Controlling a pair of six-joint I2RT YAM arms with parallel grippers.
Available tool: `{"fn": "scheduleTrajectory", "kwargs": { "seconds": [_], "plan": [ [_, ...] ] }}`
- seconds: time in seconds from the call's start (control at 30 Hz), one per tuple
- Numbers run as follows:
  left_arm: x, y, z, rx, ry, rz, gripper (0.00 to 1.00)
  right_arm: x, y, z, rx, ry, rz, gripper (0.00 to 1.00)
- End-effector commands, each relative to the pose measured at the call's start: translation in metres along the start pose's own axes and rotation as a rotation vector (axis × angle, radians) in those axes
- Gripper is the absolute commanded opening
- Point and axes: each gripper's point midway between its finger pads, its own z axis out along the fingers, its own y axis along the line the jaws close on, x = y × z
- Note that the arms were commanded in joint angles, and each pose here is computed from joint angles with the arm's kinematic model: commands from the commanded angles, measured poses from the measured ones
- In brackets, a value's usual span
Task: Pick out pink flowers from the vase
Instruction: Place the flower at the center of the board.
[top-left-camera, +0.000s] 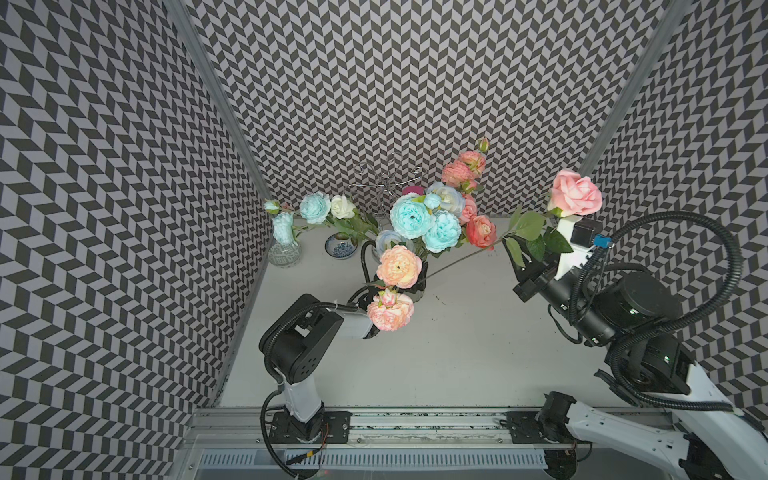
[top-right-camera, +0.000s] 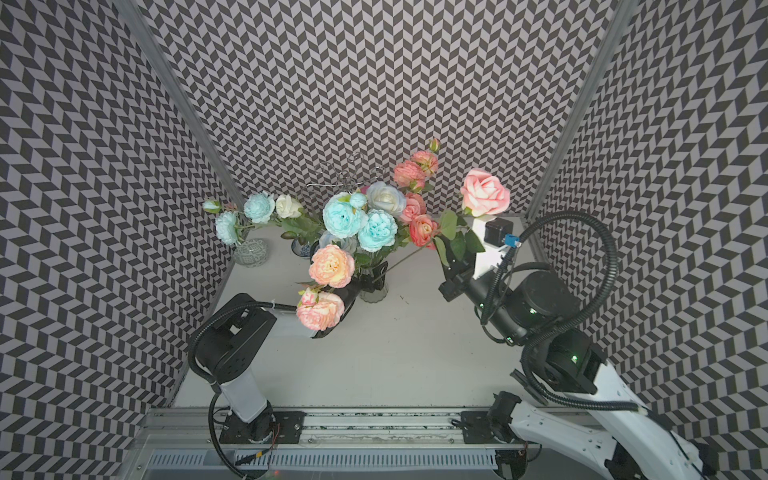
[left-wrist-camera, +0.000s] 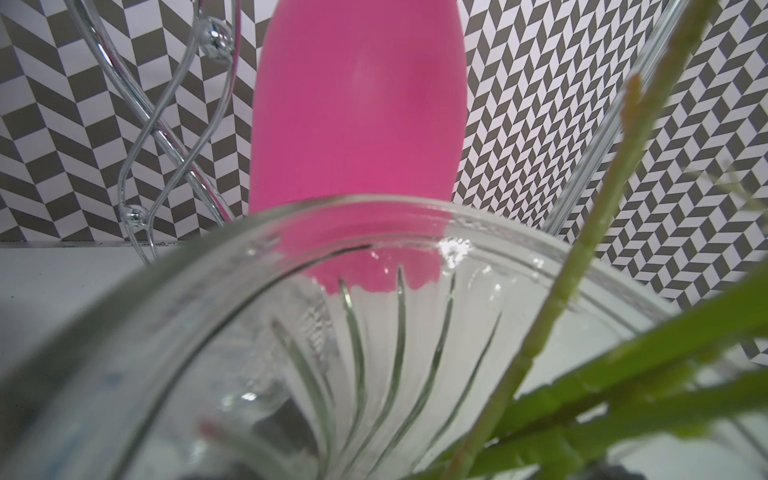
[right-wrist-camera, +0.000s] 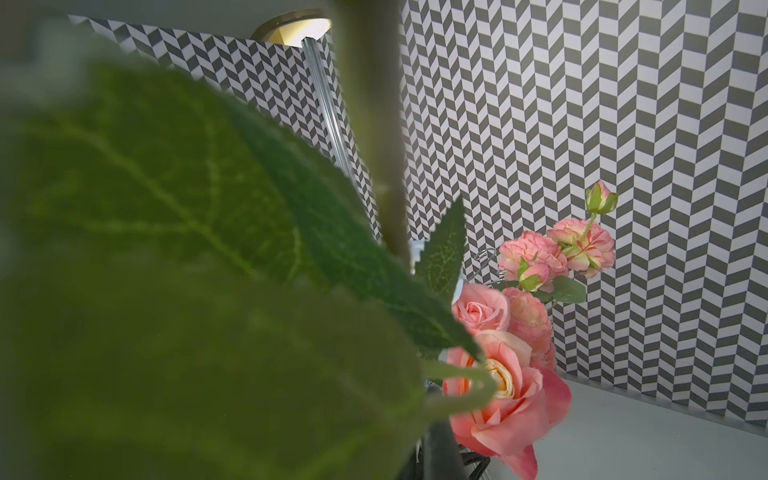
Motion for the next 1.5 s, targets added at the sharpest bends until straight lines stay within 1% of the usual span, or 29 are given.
{"fn": "scheduleTrajectory", "kwargs": {
  "seconds": [0.0,0.17,0.3,0.47,0.53,0.67,0.77,0.93,1.07,1.17,1.23,1.47],
  "plan": [
    [0.044,0.015,0.0,-0.05,0.132,-0.043,0.92,-0.023,0.0,-0.013,-0.001,-0.053,0.018,0.0],
    [0.044,0.015,0.001,-0.05,0.132,-0.043,0.92,-0.025,-0.01,-0.018,0.056,-0.039,0.025,0.0],
    [0.046,0.015,0.001,-0.053,0.138,-0.039,0.92,-0.023,-0.017,-0.019,0.101,0.017,0.057,0.0],
    [0.045,0.015,0.001,-0.053,0.137,-0.041,0.92,0.002,-0.029,-0.014,0.189,0.146,0.077,0.0],
    [0.046,0.015,0.001,-0.052,0.138,-0.043,0.92,0.017,-0.036,-0.01,0.244,0.205,0.078,0.0],
    [0.044,0.015,0.001,-0.052,0.134,-0.042,0.92,0.045,-0.051,0.001,0.34,0.285,0.094,0.0],
    [0.043,0.015,0.0,-0.054,0.131,-0.039,0.92,0.067,-0.072,0.008,0.404,0.343,0.126,0.0],
    [0.04,0.014,-0.001,-0.05,0.125,-0.038,0.92,0.094,-0.122,0.013,0.45,0.393,0.229,0.0],
    [0.039,0.014,-0.001,-0.049,0.123,-0.038,0.92,0.123,-0.154,0.027,0.427,0.457,0.292,0.0],
    [0.037,0.013,-0.001,-0.048,0.119,-0.033,0.92,0.15,-0.175,0.04,0.382,0.524,0.39,0.0],
    [0.034,0.012,-0.002,-0.045,0.114,-0.035,0.92,0.17,-0.181,0.051,0.334,0.578,0.449,0.0],
    [0.034,0.011,-0.002,-0.04,0.117,-0.04,0.92,0.259,-0.227,0.075,0.287,0.748,0.609,0.0]
  ]
}}
